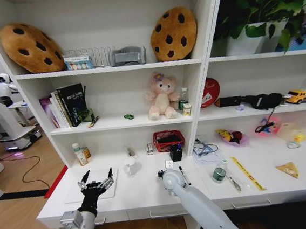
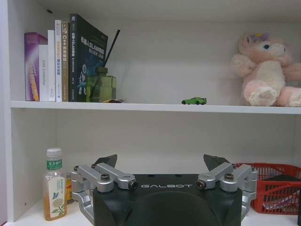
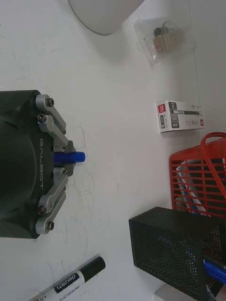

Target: Organize the objects on the table.

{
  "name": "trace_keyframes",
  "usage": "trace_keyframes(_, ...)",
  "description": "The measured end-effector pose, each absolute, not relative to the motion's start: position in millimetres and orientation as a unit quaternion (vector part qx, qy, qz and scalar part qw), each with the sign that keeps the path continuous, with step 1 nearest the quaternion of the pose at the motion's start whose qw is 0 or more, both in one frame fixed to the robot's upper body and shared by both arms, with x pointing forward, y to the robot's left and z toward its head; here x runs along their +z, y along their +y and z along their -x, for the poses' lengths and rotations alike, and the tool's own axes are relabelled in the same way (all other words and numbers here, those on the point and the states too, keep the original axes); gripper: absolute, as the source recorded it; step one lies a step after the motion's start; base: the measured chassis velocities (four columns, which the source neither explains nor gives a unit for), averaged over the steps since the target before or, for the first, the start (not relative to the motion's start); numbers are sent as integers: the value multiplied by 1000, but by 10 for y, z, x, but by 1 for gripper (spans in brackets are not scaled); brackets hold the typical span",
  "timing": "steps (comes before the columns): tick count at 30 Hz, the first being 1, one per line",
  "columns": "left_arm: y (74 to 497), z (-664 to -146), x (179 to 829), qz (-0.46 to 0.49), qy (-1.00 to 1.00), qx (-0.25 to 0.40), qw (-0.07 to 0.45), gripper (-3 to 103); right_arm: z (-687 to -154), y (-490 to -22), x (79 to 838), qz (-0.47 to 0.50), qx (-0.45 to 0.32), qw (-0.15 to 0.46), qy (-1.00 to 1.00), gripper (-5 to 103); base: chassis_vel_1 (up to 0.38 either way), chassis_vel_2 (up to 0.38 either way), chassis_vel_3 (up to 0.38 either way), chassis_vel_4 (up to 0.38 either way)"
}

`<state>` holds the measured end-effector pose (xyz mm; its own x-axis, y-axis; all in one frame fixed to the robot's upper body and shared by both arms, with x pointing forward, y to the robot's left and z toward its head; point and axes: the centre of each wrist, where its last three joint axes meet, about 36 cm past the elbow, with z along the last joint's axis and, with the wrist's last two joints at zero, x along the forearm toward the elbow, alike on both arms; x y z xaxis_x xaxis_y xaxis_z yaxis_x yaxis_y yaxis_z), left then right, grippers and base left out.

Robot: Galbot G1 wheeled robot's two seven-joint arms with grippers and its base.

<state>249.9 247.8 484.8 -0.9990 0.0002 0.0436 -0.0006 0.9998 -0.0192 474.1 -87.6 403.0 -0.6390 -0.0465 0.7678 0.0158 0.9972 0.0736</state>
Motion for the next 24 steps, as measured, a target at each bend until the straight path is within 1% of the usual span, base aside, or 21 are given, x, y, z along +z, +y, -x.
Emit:
trace_keyframes(3, 2478, -2499, 4848, 0, -1000, 10, 22, 100, -4728, -883, 4039, -9, -37, 418, -907, 9, 0, 0, 0, 0)
trace_keyframes(4, 2478, -2499, 4848, 0, -1000, 10, 22, 100, -4726, -892, 4040, -8, -35, 408, -912, 9, 0, 0, 0, 0)
trace_keyframes(7, 2478, -2499, 4848, 0, -1000, 10, 22, 100, -4712, -969, 4191, -15, -33, 342, -939, 8, 0, 0, 0, 0)
trace_keyframes(8, 2478, -2499, 4848, 0, -1000, 10, 22, 100, -4712, -969, 4191, -15, -33, 342, -939, 8, 0, 0, 0, 0)
trace_keyframes(9, 2478, -2499, 4848, 0, -1000, 10, 22, 100, -4703, -1001, 4245, -19, -27, 320, -947, 8, 0, 0, 0, 0)
trace_keyframes(10, 2478, -2499, 4848, 0, -1000, 10, 22, 100, -4699, -1067, 4310, -25, -11, 279, -960, 8, 0, 0, 0, 0)
trace_keyframes(11, 2478, -2499, 4848, 0, -1000, 10, 22, 100, -4702, -1115, 4346, -28, 2, 250, -968, 8, 0, 0, 0, 0)
trace_keyframes(12, 2478, -2499, 4848, 0, -1000, 10, 22, 100, -4702, -1115, 4346, -28, 2, 250, -968, 8, 0, 0, 0, 0)
trace_keyframes(15, 2478, -2499, 4848, 0, -1000, 10, 22, 100, -4785, -1382, 4494, -24, 46, 136, -989, 8, 0, 0, 0, 0)
trace_keyframes(16, 2478, -2499, 4848, 0, -1000, 10, 22, 100, -4785, -1382, 4494, -24, 46, 136, -989, 8, 0, 0, 0, 0)
trace_keyframes(19, 2478, -2499, 4848, 0, -1000, 10, 22, 100, -4892, -1650, 4497, -13, 75, 58, -995, 8, 0, 0, 0, 0)
trace_keyframes(20, 2478, -2499, 4848, 0, -1000, 10, 22, 100, -4892, -1650, 4497, -13, 75, 58, -995, 8, 0, 0, 0, 0)
trace_keyframes(22, 2478, -2499, 4848, 0, -1000, 10, 22, 100, -5041, -1873, 4372, 0, 97, 18, -995, 8, 0, 0, 0, 0)
trace_keyframes(23, 2478, -2499, 4848, 0, -1000, 10, 22, 100, -5041, -1873, 4372, 0, 97, 18, -995, 8, 0, 0, 0, 0)
trace_keyframes(24, 2478, -2500, 4848, 0, -1000, 10, 22, 100, -5138, -1971, 4303, 4, 100, 8, -995, 8, 0, 0, 0, 0)
